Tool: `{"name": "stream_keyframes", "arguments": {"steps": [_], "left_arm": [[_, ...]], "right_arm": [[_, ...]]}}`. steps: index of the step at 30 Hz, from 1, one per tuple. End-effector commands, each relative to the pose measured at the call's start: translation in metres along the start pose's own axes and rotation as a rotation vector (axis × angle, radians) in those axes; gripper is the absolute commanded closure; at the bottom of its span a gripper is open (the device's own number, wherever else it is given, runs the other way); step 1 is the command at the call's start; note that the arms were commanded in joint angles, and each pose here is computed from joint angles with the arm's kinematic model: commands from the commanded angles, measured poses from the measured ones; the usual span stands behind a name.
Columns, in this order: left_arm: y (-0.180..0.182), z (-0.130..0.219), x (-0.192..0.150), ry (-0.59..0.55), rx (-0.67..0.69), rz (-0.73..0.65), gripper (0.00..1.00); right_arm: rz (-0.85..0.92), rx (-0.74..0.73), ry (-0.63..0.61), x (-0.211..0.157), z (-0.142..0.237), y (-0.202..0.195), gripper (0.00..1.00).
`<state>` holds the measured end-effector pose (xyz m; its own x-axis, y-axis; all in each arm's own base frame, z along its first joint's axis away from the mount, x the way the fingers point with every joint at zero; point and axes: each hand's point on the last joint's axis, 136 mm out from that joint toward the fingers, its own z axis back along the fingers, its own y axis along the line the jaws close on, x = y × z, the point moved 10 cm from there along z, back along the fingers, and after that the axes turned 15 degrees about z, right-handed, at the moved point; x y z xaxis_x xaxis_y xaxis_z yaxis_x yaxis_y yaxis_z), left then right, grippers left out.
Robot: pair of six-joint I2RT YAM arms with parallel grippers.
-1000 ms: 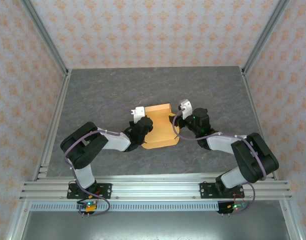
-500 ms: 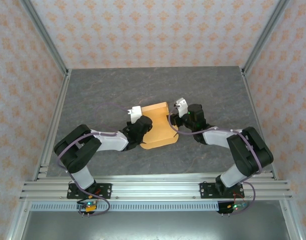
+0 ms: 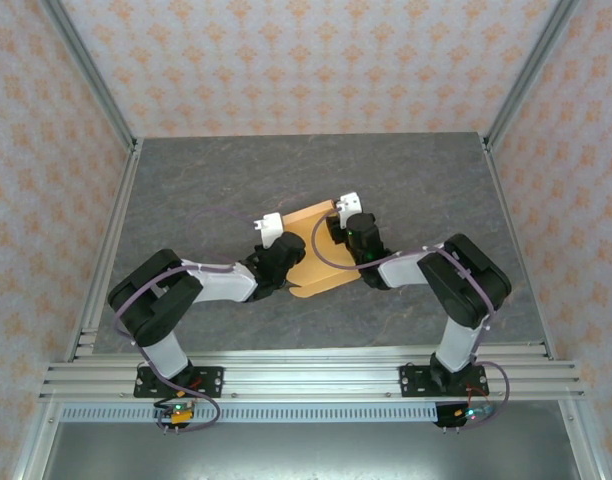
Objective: Fold the paper box
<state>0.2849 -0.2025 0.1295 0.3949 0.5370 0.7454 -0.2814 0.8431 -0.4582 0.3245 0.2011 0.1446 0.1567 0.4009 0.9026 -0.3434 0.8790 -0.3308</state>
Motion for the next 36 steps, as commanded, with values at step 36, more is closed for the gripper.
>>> {"name": "stream_keyframes", "arguments": {"steps": [36], "left_arm": [[-0.004,0.001,0.006,-0.032,0.013,0.037,1.0]], "right_arm": [[0.118,0.014,-0.097,0.019,0.003,0.008,0.44]]}}
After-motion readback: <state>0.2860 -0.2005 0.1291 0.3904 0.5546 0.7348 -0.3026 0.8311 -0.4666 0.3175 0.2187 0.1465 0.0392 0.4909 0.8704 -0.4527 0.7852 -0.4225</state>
